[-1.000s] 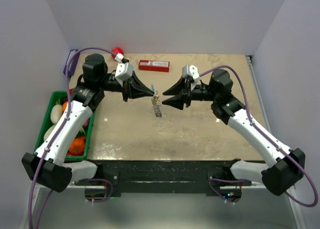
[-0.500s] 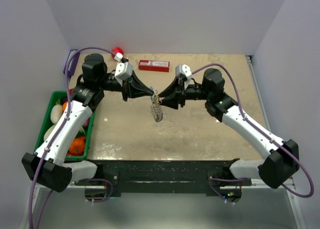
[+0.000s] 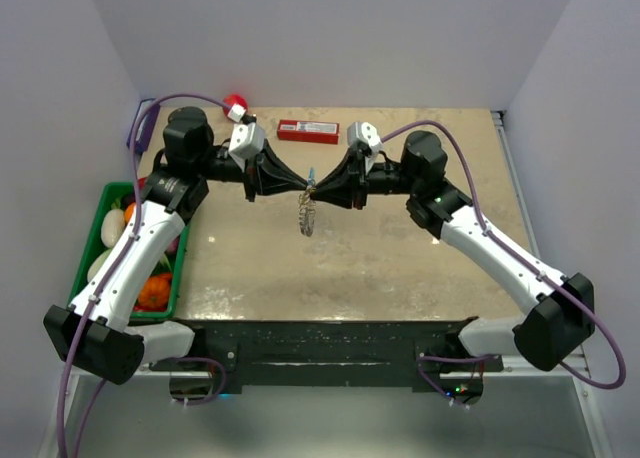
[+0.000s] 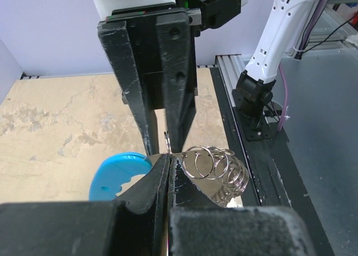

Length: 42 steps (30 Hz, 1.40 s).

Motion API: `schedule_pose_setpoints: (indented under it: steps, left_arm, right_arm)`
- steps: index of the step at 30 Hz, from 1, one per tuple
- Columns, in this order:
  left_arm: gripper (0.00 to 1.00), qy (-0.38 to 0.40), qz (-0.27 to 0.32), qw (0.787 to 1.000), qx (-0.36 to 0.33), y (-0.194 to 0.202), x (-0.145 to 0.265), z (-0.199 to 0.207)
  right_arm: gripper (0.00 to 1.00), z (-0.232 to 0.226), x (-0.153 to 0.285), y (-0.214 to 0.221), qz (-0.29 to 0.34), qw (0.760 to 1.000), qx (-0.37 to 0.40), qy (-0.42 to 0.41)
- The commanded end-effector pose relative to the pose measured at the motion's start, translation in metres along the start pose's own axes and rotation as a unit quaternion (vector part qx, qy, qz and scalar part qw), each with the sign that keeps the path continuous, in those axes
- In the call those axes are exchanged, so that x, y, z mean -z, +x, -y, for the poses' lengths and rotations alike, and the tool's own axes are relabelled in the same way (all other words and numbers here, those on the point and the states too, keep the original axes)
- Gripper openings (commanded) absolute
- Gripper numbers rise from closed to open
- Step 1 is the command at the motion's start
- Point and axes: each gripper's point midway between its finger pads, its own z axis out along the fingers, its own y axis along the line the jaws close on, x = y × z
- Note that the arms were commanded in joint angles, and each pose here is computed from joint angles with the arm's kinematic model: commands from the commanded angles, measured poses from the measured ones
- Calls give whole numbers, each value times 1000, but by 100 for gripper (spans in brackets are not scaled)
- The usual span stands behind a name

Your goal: Remove the keys from the keyring

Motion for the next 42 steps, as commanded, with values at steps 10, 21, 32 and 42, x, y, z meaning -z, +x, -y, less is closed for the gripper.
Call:
schedule_pose_setpoints:
  steps: [10,21,32,42]
  left_arm:
    - [0,-3,7,1000,-21,-6,3,0]
    - [0,-7,6,1000,-25,-6,4,2]
    - [0,-16,3,1000,-27,-2,5,1]
    - [0,-19,2,999,-26,-1,5,-1]
  right_arm:
    - [0,-4,9,-25,-14,996,81,20]
    - [0,4,23,-39,-36,988,134,70]
    - [0,-13,27,-45,-46,988,146,32]
    - [0,-2,24,-25,-62,988,137,42]
